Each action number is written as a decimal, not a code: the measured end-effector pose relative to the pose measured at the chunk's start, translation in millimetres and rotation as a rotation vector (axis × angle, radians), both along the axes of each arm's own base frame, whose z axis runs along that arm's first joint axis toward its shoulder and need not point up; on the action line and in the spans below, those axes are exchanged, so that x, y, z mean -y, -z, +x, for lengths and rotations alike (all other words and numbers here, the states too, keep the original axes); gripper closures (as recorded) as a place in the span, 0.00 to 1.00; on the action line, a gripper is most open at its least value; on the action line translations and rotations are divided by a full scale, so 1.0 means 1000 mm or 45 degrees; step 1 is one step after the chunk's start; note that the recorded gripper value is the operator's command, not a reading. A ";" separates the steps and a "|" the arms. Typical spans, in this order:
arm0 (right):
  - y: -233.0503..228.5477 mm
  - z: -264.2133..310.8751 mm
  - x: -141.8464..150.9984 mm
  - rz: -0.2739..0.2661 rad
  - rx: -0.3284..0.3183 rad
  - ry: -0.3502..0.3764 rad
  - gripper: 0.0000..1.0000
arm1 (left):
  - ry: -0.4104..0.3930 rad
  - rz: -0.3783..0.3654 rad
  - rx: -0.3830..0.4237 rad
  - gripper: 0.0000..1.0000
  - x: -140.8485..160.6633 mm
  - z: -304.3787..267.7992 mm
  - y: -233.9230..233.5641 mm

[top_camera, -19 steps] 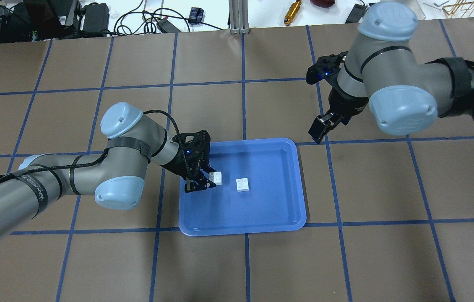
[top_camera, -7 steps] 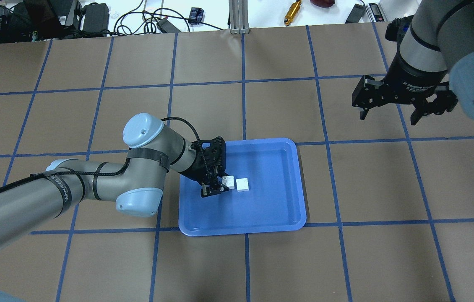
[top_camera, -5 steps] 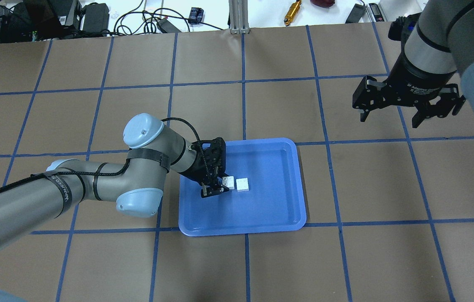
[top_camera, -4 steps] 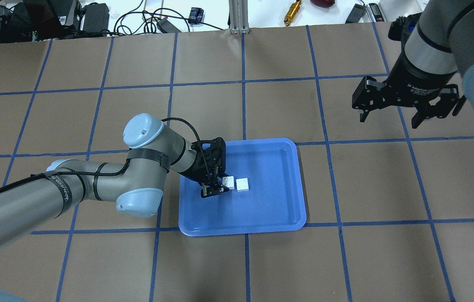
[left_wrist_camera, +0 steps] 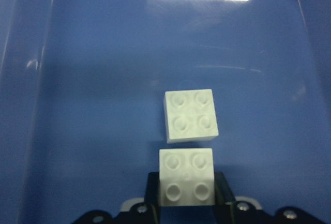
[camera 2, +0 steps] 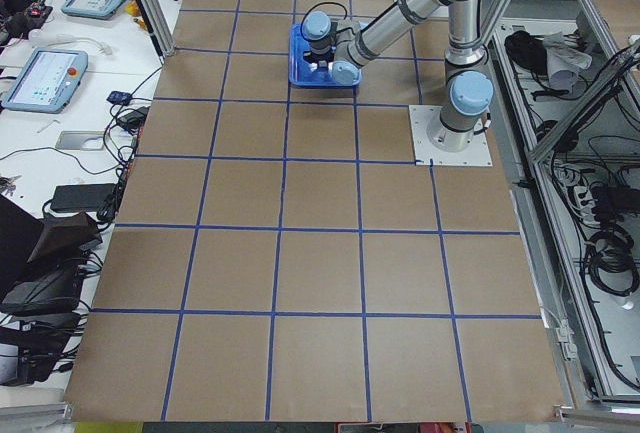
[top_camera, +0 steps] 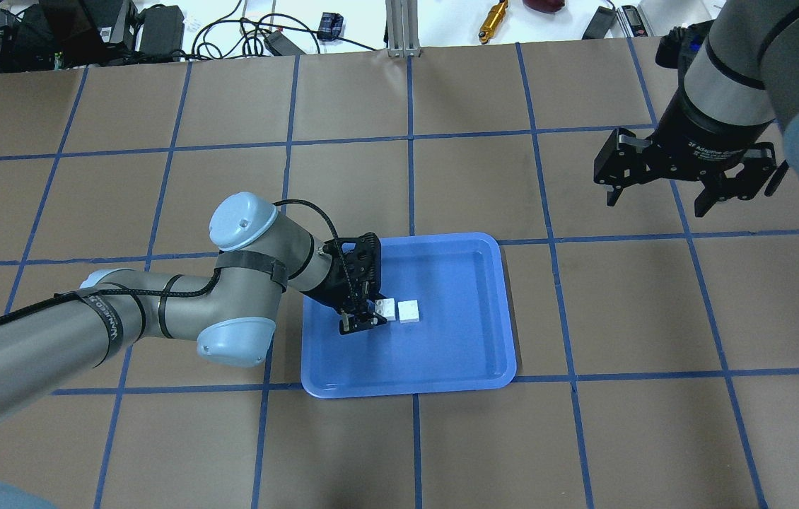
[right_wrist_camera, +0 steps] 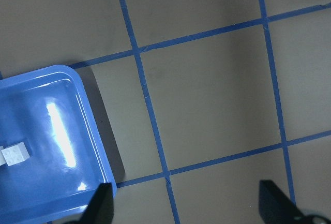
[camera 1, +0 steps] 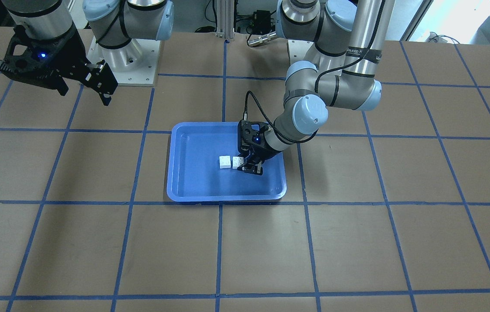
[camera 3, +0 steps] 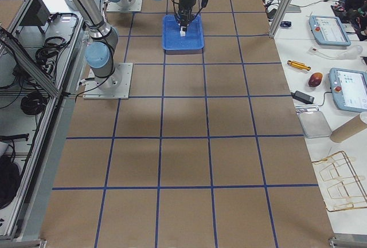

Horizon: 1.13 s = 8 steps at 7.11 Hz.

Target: Assemble white blocks and place on blue tray

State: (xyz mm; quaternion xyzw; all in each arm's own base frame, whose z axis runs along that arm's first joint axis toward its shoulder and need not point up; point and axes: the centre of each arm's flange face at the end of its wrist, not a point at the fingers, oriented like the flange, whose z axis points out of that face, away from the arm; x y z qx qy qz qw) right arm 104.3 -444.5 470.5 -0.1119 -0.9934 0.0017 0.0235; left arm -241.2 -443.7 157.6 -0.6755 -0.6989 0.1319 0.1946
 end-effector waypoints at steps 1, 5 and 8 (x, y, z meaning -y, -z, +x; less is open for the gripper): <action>0.000 0.000 0.000 0.001 0.000 0.000 0.00 | -0.004 0.004 0.000 0.69 0.000 0.000 0.001; 0.000 0.000 -0.001 0.005 0.000 0.000 0.00 | -0.007 0.027 0.004 0.41 -0.003 -0.007 0.005; 0.001 0.000 -0.001 0.005 0.001 0.000 0.00 | -0.006 0.031 0.005 0.00 -0.004 -0.008 0.006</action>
